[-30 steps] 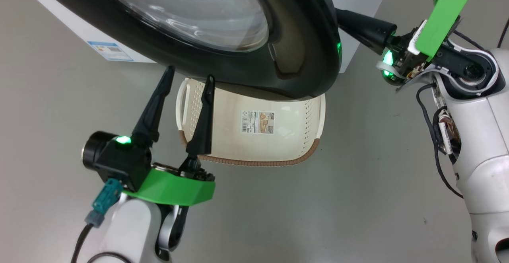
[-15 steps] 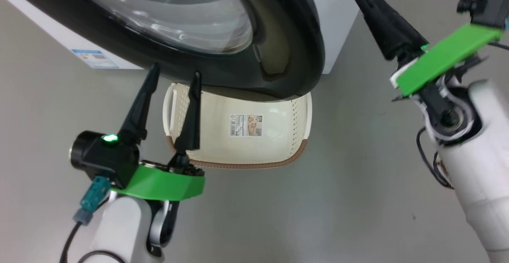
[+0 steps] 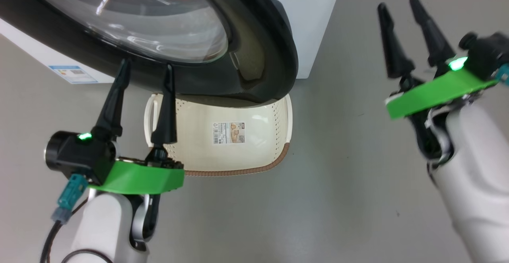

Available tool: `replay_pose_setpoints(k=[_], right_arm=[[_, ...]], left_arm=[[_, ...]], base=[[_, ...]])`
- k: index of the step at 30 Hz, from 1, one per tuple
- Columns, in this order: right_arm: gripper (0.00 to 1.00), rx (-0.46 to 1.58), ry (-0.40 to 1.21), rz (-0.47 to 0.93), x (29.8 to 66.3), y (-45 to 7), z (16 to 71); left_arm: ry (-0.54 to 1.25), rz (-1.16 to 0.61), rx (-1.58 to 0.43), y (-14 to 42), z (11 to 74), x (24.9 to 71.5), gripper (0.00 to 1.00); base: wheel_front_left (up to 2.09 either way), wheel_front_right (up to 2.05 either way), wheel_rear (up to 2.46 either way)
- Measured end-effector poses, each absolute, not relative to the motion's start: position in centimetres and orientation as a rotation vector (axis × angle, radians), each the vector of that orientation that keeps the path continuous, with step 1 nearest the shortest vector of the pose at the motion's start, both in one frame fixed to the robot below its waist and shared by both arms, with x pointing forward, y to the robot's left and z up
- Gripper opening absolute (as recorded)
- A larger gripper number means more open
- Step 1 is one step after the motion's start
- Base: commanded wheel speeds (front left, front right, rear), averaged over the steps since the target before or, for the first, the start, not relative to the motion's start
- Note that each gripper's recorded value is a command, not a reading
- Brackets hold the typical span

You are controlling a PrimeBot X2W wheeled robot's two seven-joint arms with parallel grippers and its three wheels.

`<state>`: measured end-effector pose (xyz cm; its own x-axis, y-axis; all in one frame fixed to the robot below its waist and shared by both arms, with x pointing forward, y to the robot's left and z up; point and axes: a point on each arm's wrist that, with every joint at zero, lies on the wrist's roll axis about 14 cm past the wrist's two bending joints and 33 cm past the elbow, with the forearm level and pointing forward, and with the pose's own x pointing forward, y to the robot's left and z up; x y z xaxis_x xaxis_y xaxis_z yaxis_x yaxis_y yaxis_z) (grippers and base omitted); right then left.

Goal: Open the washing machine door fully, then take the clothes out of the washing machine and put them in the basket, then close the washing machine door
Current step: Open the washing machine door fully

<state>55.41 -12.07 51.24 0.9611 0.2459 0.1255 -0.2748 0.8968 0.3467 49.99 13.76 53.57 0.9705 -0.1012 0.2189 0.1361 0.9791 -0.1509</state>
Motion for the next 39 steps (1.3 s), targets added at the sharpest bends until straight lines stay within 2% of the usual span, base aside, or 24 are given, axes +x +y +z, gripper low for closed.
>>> replay_pose_setpoints(k=[11,19,39], right_arm=[[1.0,0.259,-0.146,0.233,51.8,-12.6,51.8],[1.0,0.272,-0.093,0.195,49.1,-12.9,49.6],[1.0,0.284,-0.102,0.185,48.9,-12.9,49.9]], left_arm=[[-0.227,-0.128,-0.162,13.7,54.2,49.8,1.0],[-0.209,-0.144,-0.161,13.3,53.8,49.2,1.0],[-0.215,-0.14,-0.155,13.5,54.1,48.9,1.0]], base=[[0.0,0.0,0.0],[0.0,0.0,0.0],[0.0,0.0,0.0]])
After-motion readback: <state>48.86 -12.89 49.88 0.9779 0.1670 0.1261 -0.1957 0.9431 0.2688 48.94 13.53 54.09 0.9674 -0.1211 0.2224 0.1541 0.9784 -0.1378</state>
